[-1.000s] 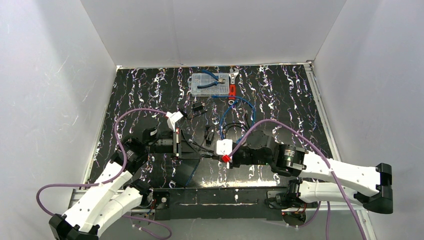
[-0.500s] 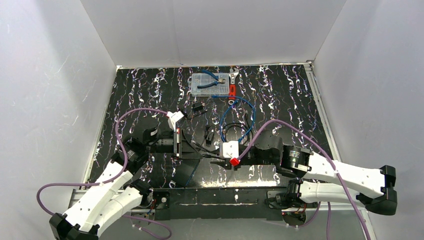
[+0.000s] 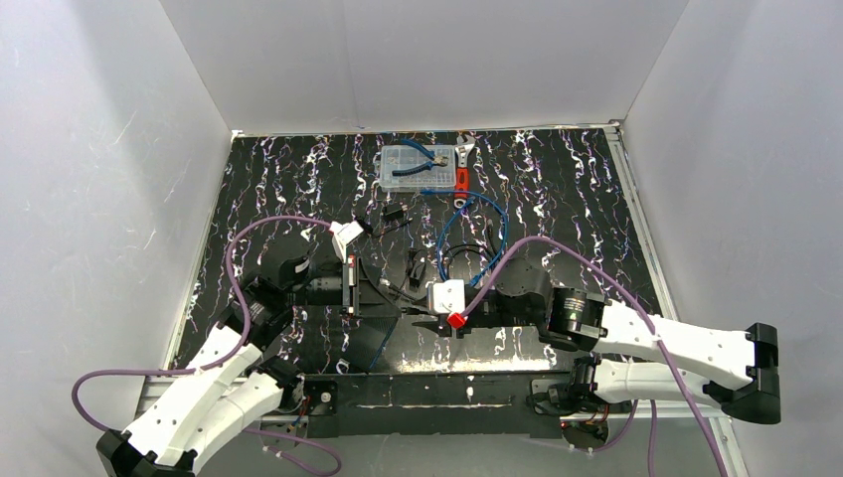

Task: Insert the plug into the switch port
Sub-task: Pick up the connector from the center of the board.

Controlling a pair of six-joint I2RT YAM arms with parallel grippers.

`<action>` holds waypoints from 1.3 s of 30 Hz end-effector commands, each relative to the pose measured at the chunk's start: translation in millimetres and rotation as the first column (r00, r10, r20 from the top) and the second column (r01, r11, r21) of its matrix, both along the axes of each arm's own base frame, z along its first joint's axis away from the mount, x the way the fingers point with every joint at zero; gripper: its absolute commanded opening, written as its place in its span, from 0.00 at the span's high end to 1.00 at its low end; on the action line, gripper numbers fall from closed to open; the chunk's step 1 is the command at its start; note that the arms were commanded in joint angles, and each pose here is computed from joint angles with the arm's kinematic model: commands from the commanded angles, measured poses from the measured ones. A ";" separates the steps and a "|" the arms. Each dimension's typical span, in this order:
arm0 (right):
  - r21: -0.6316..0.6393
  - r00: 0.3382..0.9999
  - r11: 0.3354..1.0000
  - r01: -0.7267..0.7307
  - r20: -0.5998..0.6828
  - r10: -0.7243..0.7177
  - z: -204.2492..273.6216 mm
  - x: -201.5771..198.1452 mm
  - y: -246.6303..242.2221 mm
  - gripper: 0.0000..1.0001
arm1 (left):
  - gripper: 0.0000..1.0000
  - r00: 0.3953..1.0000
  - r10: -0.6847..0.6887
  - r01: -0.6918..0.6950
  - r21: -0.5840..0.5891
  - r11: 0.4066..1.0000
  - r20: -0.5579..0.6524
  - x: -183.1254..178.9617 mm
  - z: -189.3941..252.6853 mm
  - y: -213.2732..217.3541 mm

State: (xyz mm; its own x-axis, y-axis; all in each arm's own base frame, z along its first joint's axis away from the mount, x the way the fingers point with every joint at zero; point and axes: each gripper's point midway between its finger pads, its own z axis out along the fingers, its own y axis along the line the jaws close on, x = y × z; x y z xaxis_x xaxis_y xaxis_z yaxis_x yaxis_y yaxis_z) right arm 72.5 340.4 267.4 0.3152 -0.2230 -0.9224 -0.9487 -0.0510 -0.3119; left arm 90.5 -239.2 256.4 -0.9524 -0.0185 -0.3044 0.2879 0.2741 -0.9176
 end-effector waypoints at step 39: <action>0.152 0.951 0.953 0.260 0.132 -0.281 69.3 40.7 -42.1 0.99 | 0.12 0.985 0.059 -0.059 -0.007 0.998 0.159 -3.0 22.6 12.5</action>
State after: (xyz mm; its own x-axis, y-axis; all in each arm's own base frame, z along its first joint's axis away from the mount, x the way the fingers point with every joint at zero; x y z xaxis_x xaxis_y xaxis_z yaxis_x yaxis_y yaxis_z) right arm 93.0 323.5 279.0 0.3309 -0.2579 -0.9077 -0.9287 0.0818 -0.3617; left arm 84.8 -231.0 267.7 -0.9220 -0.0518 -0.3838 0.3573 0.2684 -0.8946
